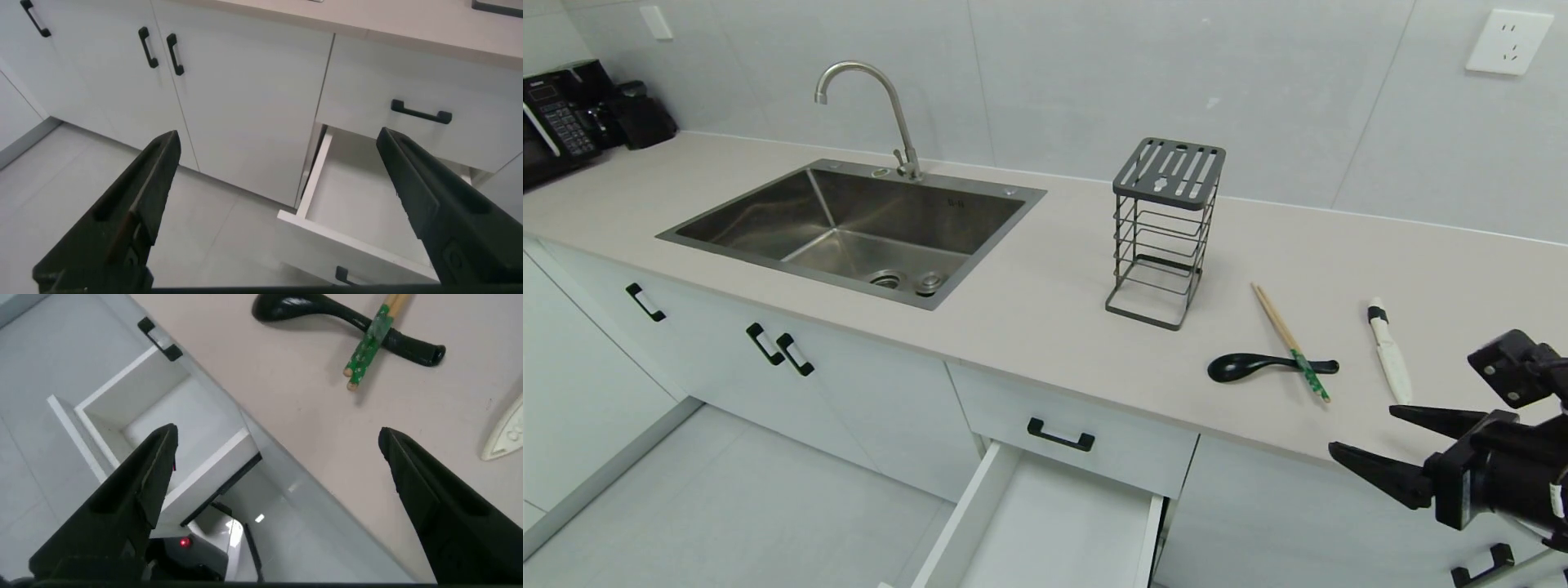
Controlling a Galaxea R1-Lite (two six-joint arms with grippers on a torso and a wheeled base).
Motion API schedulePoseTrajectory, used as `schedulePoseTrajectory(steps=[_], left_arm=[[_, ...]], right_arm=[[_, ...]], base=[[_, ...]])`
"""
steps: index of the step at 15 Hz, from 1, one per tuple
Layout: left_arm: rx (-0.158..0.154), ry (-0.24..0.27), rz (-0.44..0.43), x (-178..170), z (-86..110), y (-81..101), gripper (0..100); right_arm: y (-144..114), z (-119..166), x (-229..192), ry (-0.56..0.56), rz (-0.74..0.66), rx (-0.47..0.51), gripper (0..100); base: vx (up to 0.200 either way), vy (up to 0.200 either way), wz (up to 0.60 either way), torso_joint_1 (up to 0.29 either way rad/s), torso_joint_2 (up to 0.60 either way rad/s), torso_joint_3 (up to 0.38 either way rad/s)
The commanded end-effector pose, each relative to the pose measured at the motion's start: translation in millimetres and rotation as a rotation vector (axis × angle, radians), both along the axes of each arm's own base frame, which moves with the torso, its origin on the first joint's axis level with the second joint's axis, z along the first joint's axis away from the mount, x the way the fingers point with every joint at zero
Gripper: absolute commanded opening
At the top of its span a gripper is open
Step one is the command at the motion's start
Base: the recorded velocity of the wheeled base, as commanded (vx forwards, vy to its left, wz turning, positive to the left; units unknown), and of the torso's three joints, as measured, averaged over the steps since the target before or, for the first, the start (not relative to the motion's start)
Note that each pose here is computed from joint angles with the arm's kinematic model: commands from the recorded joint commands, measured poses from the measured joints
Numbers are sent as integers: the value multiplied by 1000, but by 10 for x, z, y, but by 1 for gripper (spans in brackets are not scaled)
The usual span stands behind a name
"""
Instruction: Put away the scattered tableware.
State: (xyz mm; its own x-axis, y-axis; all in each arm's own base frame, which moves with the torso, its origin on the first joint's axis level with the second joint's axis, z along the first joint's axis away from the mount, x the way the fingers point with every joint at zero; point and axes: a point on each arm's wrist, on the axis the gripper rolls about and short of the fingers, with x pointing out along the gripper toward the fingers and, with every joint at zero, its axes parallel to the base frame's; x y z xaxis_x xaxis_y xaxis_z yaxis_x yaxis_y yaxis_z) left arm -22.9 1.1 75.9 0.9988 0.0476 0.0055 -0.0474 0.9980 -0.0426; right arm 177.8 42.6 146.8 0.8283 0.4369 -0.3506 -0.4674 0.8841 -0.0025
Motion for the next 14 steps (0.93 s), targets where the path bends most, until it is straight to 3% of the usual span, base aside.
schedulePoseTrajectory(steps=[1,14], left_arm=[[-1,1,1,1,1,0,100],[-1,1,1,1,1,0,100]], right_arm=[[38,-75,207,37,-16,-15,100],[161,-221,930,52,-64,-50,100]], base=[[0,0,0,0,0,0],[0,0,0,0,0,0]])
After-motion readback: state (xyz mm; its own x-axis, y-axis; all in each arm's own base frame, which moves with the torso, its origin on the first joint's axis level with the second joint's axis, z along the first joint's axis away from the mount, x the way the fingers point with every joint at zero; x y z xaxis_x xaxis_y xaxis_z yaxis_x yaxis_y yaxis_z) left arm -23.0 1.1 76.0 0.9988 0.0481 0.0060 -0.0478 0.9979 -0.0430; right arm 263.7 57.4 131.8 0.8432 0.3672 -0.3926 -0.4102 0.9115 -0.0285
